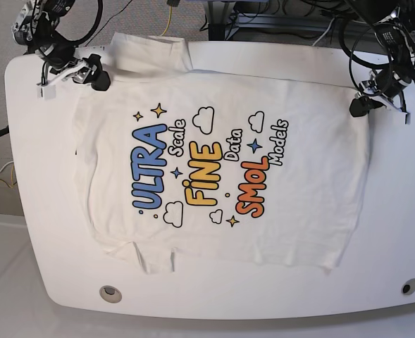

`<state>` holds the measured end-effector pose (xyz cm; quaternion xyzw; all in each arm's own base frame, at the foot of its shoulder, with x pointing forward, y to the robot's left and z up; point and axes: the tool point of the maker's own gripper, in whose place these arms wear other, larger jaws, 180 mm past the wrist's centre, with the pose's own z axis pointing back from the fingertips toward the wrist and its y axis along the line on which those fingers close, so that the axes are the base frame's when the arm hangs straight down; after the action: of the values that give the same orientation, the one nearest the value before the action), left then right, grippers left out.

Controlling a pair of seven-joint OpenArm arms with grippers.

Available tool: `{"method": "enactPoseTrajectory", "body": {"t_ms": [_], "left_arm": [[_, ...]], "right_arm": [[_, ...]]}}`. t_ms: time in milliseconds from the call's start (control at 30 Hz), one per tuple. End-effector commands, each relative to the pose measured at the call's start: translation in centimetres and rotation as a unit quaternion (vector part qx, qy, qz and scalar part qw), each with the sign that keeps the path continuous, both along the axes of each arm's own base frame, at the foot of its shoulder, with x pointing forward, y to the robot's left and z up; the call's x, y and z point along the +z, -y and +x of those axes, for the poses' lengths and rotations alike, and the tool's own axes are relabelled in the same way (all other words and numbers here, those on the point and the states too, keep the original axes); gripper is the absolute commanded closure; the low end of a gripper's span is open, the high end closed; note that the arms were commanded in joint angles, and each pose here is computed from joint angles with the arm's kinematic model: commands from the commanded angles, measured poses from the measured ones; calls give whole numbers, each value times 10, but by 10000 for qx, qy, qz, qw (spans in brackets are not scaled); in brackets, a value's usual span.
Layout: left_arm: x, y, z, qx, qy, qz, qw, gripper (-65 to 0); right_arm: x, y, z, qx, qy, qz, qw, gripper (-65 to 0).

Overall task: Fold the T-shirt properly
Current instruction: 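Grasp the shirt's other side edge with the right gripper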

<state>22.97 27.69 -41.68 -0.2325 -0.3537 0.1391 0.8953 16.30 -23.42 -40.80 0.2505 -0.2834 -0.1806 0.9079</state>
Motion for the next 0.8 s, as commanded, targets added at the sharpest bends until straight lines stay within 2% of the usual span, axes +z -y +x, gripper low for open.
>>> {"method": "enactPoseTrajectory", "body": {"t_ms": [0, 300, 767], "left_arm": [[9, -6, 6, -4, 149, 90, 9998, -32], [9, -5, 6, -2, 149, 82, 9999, -32], [9, -5, 6, -2, 149, 82, 9999, -32]], "right_arm": [[6, 0, 4, 18, 149, -11, 9999, -453], [7, -1, 6, 16, 160, 1, 9999, -453], [1, -23, 7, 103, 145, 239, 9996, -451]]}}
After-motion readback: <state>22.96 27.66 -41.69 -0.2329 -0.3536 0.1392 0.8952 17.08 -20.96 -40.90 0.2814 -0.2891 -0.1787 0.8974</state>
